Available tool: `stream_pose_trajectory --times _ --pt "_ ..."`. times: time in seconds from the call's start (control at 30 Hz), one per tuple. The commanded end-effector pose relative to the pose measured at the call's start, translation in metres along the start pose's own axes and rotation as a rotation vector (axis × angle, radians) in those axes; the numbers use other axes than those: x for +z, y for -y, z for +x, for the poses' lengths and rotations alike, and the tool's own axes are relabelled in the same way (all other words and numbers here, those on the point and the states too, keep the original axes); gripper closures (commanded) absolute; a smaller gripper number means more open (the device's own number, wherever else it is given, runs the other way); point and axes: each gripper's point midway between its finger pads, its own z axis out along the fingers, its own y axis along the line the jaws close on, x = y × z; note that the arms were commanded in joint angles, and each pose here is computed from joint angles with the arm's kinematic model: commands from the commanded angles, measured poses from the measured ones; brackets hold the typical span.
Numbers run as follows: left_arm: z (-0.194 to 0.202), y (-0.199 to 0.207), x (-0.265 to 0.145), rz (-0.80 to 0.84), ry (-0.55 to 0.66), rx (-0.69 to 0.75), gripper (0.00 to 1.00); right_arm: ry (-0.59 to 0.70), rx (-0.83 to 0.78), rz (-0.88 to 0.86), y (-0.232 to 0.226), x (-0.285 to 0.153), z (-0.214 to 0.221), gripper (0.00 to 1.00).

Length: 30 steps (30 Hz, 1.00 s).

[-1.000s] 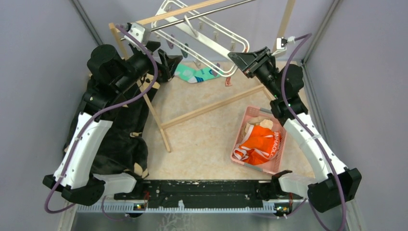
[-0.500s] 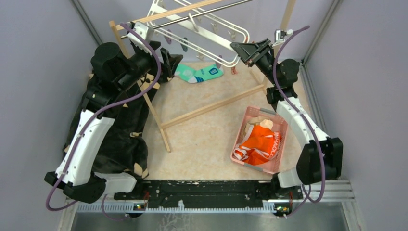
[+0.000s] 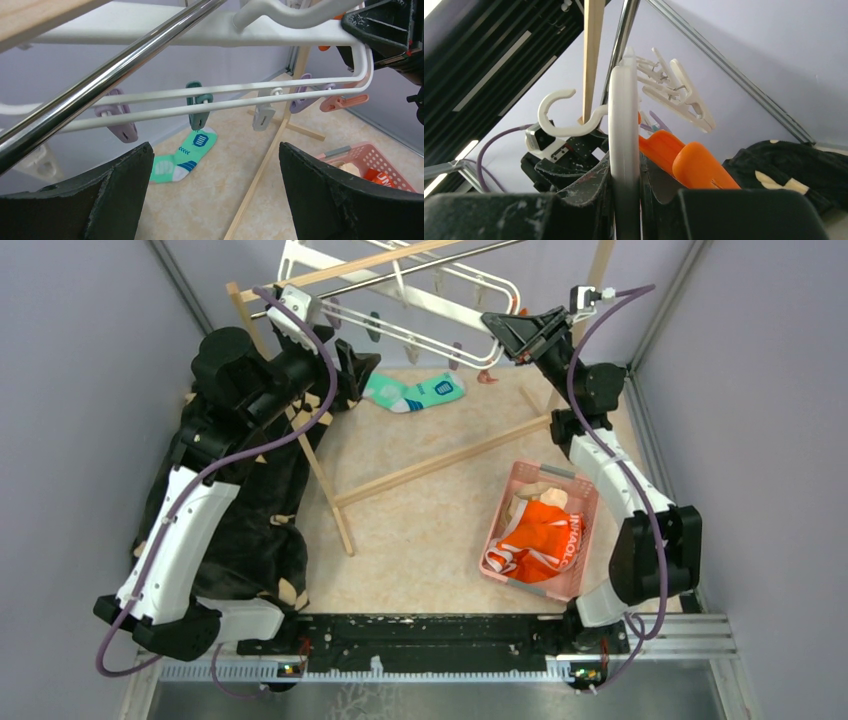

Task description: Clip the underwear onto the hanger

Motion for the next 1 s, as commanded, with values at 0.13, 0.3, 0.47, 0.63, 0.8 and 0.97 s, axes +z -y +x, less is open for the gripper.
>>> stream_pose_trajectory --times 0.13,0.3,0.47,0.63,0.8,0.97 --pt "-0.014 -0.006 -0.002 -0.026 0.031 0.017 0.0 0.038 -0.123 -0.259 -0.08 0.003 -0.019 1.0" --pt "-0.013 -0.006 -0.002 -0.028 0.028 0.017 0.0 0.015 -0.133 -0.246 -0.074 -0.007 -0.013 1.0" --pt "-0.015 -0.006 -0.003 -0.028 0.034 0.017 0.0 0.006 -0.135 -0.161 -0.058 -0.018 -0.008 1.0" --pt "-0.017 -0.003 -0.004 -0.012 0.038 0.014 0.0 0.003 -0.149 -0.073 -0.046 -0.032 -0.002 1.0" --pt "-0.02 0.0 -0.007 0.005 0.046 0.018 0.0 -0.006 -0.163 0.036 -0.03 -0.045 0.005 1.0" --pt "-0.021 0.004 -0.013 0.025 0.053 0.02 0.0 0.043 -0.198 0.229 -0.008 -0.07 0.009 1.0"
